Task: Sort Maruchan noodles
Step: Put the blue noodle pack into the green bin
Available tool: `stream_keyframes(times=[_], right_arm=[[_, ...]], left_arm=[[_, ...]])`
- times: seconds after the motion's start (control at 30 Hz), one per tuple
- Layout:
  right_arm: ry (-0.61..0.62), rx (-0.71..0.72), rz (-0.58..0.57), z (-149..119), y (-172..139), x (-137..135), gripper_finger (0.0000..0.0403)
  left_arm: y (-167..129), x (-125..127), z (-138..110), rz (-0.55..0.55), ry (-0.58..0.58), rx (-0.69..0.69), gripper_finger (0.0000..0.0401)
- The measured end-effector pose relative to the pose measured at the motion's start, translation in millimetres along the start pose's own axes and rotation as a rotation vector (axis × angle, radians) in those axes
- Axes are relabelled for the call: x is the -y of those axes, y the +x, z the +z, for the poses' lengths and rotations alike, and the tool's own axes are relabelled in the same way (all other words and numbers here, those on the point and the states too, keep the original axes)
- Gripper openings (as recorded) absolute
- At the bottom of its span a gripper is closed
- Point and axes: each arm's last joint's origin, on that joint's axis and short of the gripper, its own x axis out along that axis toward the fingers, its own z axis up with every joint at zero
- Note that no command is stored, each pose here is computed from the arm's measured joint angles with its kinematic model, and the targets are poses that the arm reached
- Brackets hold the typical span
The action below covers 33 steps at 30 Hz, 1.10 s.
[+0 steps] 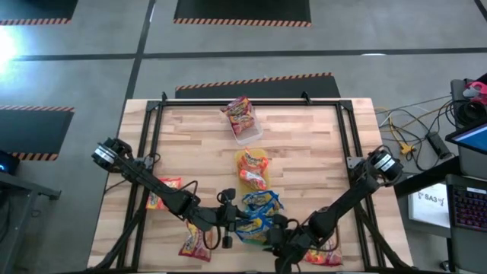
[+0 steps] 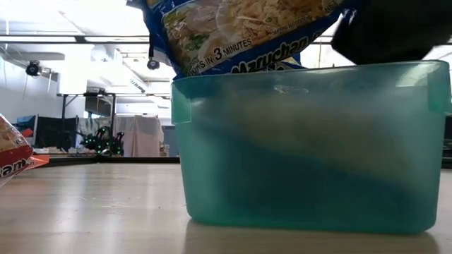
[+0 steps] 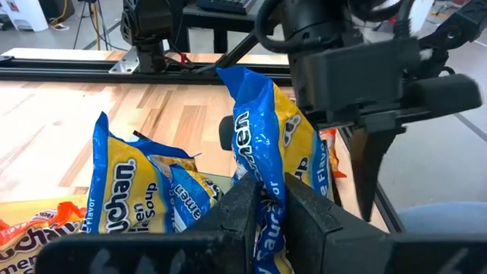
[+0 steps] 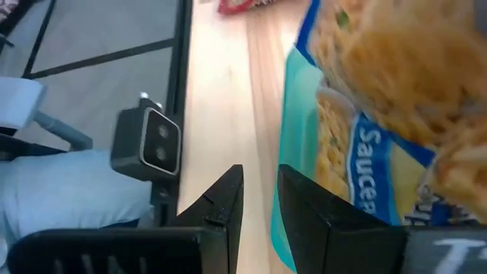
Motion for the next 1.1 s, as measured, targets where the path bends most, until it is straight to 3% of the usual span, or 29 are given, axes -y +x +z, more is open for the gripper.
stream_keyframes(times=[0.53,0.83,1.1], right_arm=[[-0.014,0.010,-0.065,0.8,0.1,3.9,0.0070],[-0.016,0.004,-0.069,0.2,0.4,4.4,0.0013],[-0.006,-0.033,-0.108,-9.5,15.3,10.8,0.0008]], left_arm=[[1.8,1.7,-4.6,-0.002,0.001,-0.013,0.0037],[1.8,1.7,-4.6,-0.002,0.001,-0.013,0.0037],[1.8,1.7,-4.6,-0.002,0.001,-0.013,0.0037]])
